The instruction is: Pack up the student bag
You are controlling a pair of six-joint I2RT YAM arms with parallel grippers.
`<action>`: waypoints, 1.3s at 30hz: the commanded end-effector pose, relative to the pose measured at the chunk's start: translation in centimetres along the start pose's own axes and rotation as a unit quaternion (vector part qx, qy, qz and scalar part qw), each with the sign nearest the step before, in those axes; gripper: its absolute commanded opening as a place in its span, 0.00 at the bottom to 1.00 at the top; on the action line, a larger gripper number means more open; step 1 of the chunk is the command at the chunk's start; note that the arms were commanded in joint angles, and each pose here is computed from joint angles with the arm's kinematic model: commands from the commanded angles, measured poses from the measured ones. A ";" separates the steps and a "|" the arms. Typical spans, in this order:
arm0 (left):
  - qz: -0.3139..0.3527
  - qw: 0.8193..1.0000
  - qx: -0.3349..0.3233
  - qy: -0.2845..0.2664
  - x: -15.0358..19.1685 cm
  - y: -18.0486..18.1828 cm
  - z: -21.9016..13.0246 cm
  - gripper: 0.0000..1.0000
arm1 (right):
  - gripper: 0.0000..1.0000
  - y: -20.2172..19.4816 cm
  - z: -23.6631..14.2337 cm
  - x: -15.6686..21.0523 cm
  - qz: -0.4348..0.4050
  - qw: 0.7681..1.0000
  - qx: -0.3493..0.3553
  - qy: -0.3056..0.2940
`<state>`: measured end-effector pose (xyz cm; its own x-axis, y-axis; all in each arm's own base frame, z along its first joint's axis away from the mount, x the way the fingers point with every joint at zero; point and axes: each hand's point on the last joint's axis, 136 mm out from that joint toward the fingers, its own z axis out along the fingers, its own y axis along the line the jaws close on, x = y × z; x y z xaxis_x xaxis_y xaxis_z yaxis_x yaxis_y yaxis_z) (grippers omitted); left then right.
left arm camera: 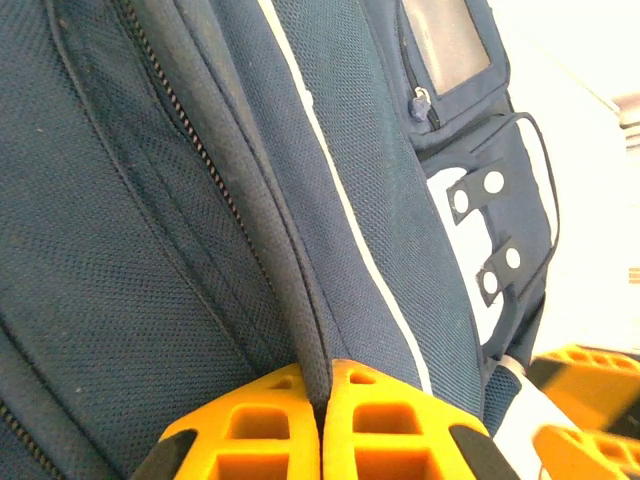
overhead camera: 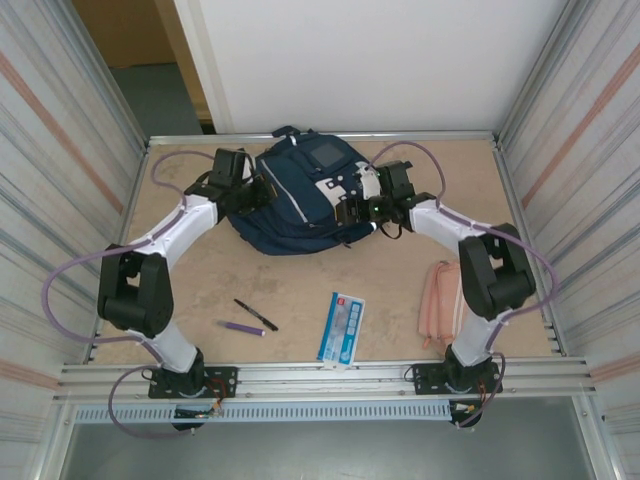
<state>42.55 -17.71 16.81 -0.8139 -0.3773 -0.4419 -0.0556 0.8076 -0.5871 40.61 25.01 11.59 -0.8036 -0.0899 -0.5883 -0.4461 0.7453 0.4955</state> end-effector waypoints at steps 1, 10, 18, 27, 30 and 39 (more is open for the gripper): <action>0.004 0.997 0.071 -0.016 -0.6 -3.3 -2.5 0.00 | 0.59 0.0 1.3 2.4 0.058 0.994 -0.067 0.064; 0.005 0.996 0.085 -0.009 -0.2 -3.9 -2.9 0.00 | 0.60 -0.8 2.3 2.8 0.055 0.994 -0.062 0.071; 0.011 0.996 0.091 -0.020 -0.6 -4.5 -4.1 0.00 | 0.59 -2.1 2.0 5.4 0.061 0.991 -0.043 0.110; -0.012 0.995 0.102 -0.015 0.2 -4.2 -3.7 0.00 | 0.53 1.1 1.2 6.8 0.070 0.977 -0.136 0.148; -0.018 0.994 0.107 -0.013 0.5 -4.0 -3.3 0.00 | 0.50 2.1 1.0 6.9 0.072 0.972 -0.170 0.149; -0.010 0.995 0.098 -0.005 0.9 -3.7 -3.4 0.00 | 0.27 1.1 1.7 6.5 0.048 0.979 -0.149 0.133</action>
<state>40.08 -18.39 16.39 -0.8318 -0.4223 -0.3602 -0.0841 0.7373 -0.6703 36.04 26.13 8.39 -0.9049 -0.2037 -0.3737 -0.4218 0.5468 0.7233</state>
